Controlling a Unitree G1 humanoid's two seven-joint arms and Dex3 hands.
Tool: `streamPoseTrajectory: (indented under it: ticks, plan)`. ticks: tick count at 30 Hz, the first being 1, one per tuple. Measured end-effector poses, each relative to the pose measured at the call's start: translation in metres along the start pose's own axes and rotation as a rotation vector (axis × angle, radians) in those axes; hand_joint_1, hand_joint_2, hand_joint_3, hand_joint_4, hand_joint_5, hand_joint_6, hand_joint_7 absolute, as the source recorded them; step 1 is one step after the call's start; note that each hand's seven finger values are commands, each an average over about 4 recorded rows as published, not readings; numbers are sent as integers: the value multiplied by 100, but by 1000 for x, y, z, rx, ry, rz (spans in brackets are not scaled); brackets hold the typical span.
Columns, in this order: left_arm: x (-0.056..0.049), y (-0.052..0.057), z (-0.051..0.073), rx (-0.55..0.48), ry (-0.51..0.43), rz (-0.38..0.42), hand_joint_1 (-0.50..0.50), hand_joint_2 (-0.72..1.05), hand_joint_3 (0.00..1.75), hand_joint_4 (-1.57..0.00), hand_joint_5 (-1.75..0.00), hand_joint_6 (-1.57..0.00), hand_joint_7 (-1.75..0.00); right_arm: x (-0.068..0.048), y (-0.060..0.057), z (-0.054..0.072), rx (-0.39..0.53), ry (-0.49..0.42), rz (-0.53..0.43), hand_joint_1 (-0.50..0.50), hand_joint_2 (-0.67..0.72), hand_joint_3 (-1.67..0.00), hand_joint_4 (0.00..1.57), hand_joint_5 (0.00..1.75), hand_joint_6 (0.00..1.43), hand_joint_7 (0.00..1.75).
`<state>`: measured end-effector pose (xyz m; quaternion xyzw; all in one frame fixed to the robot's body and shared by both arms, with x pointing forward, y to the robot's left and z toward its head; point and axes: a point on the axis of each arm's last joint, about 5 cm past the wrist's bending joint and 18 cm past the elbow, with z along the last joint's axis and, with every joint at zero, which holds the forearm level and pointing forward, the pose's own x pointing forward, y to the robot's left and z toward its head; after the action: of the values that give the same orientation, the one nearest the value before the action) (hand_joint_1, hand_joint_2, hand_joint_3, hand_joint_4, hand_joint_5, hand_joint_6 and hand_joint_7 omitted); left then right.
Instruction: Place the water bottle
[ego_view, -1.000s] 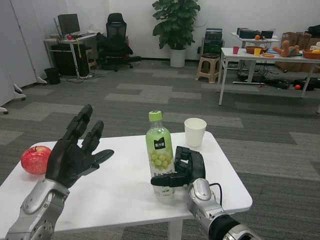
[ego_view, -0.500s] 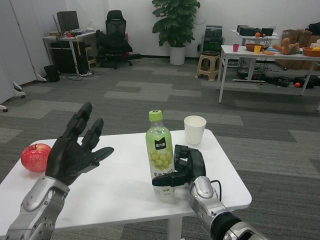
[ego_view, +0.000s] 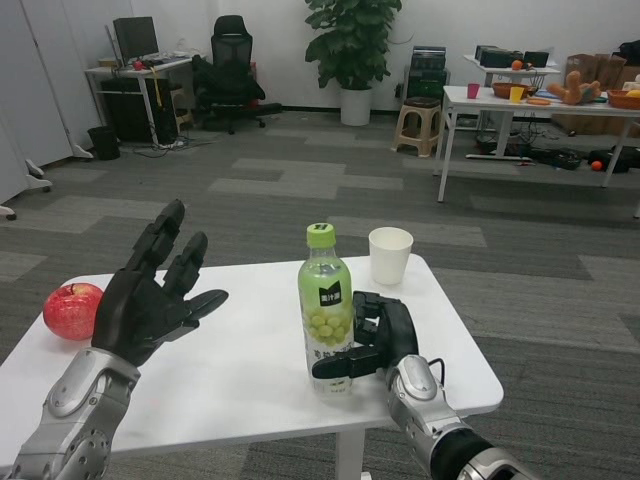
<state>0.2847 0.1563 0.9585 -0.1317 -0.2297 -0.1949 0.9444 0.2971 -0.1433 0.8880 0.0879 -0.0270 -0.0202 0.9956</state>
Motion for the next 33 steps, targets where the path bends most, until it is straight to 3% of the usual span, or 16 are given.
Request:
streamPoseTrajectory:
  ticks: [3, 8, 13, 15, 17, 20, 23, 28, 33]
  plan:
    - [0, 0, 0, 0, 0, 0, -50, 69, 9, 0, 0, 0, 0, -2, -2, -2, 4, 5, -10, 32, 3, -8, 148, 136, 116, 141]
    - [0, 0, 0, 0, 0, 1, -50, 69, 9, 0, 0, 0, 0, -6, -6, -7, 10, 21, -25, 33, 4, -8, 129, 124, 100, 134]
    - [0, 0, 0, 0, -1, 1, -50, 69, 9, 0, 0, 0, 0, -8, -8, -9, 17, 21, -32, 29, 3, -8, 111, 102, 83, 122]
    - [0, 0, 0, 0, -1, 1, -50, 69, 9, 0, 0, 0, 0, -9, -8, -9, 21, 18, -35, 22, 3, -8, 98, 92, 75, 115]
    - [0, 0, 0, 0, -1, 1, -50, 69, 9, 0, 0, 0, 0, -9, -9, -9, 26, 14, -38, 6, 3, -8, 80, 78, 64, 108]
    - [0, 0, 0, 0, -1, 1, -50, 69, 9, 0, 0, 0, 0, -10, -10, -10, 34, 6, -33, -23, 9, -8, 39, 48, 34, 87]
    - [0, 0, 0, 0, -1, 1, -50, 69, 9, 0, 0, 0, 0, -11, -11, -10, 38, 1, -20, -38, 15, -8, 16, 24, 13, 70]
    - [0, 0, 0, 0, -2, 2, -50, 69, 9, 0, 0, 0, 0, -11, -15, -8, 50, -15, -2, -46, 25, -8, 0, 0, 0, 38]
    - [0, 0, 0, 0, -2, 2, -50, 69, 9, 0, 0, 0, 0, -13, -20, -3, 88, -56, 8, -46, 39, -4, 0, 0, 0, 10]
